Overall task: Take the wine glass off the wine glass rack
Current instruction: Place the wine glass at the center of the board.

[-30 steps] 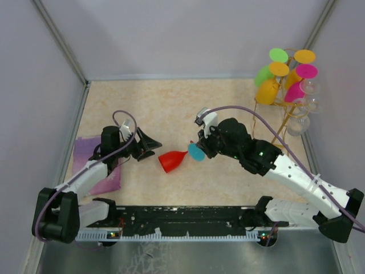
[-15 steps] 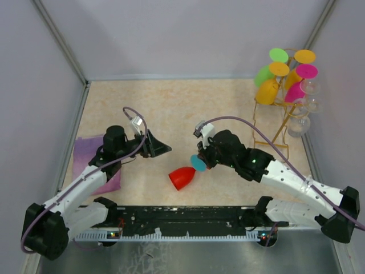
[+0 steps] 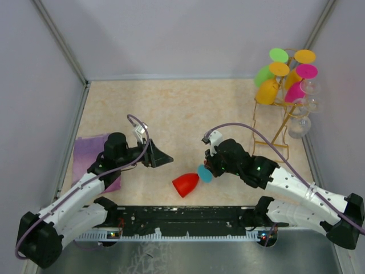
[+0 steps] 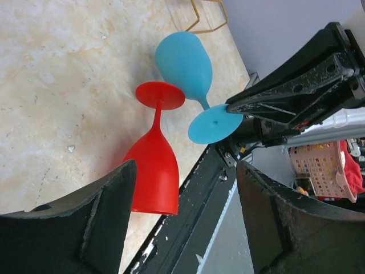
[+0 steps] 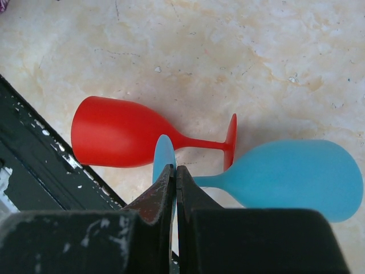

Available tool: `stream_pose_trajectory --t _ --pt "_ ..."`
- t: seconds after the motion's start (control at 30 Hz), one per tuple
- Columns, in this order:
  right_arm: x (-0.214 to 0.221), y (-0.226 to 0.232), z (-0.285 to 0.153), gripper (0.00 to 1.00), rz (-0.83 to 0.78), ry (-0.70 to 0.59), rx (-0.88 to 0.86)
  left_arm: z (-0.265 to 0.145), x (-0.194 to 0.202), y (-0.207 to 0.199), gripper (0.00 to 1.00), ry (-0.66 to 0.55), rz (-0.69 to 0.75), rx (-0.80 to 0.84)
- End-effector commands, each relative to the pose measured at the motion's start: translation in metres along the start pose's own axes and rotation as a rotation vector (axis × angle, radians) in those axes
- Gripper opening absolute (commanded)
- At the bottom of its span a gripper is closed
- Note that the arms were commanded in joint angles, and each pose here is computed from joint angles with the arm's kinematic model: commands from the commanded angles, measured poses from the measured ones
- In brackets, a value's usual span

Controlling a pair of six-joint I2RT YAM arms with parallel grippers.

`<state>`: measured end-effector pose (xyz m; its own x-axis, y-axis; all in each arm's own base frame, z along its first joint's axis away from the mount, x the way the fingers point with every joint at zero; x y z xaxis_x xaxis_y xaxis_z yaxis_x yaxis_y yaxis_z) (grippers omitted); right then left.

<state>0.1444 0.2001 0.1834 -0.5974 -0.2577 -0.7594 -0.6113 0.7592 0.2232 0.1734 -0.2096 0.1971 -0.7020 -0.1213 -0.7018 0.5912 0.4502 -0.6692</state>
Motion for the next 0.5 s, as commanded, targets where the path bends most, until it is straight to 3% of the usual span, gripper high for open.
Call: stream_pose_trajectory --t 0.0,0.23,0.47 --pt "-0.015 0.003 -0.003 0.00 0.026 -0.063 0.001 -0.002 0.004 -0.013 0.76 0.023 0.054 0.044" --pt "-0.022 0.003 -0.008 0.00 0.024 -0.079 0.012 -0.002 -0.003 -0.028 0.77 -0.022 0.141 0.089" --pt "-0.048 0.007 -0.027 0.00 -0.023 -0.151 -0.004 -0.002 -0.013 -0.054 0.78 -0.194 0.404 0.314"
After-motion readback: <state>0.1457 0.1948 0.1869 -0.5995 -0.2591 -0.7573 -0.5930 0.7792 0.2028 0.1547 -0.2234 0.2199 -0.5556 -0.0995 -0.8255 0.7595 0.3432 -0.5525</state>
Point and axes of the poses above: each gripper's point midway between its finger pads, its own z axis out along the fingers, its own y axis along the line the jaws close on, x = y × z, the point moved 4 cm from there along -z, back along the fingers, and after that the axes turned 6 degrees about z, right-handed, at the moved point
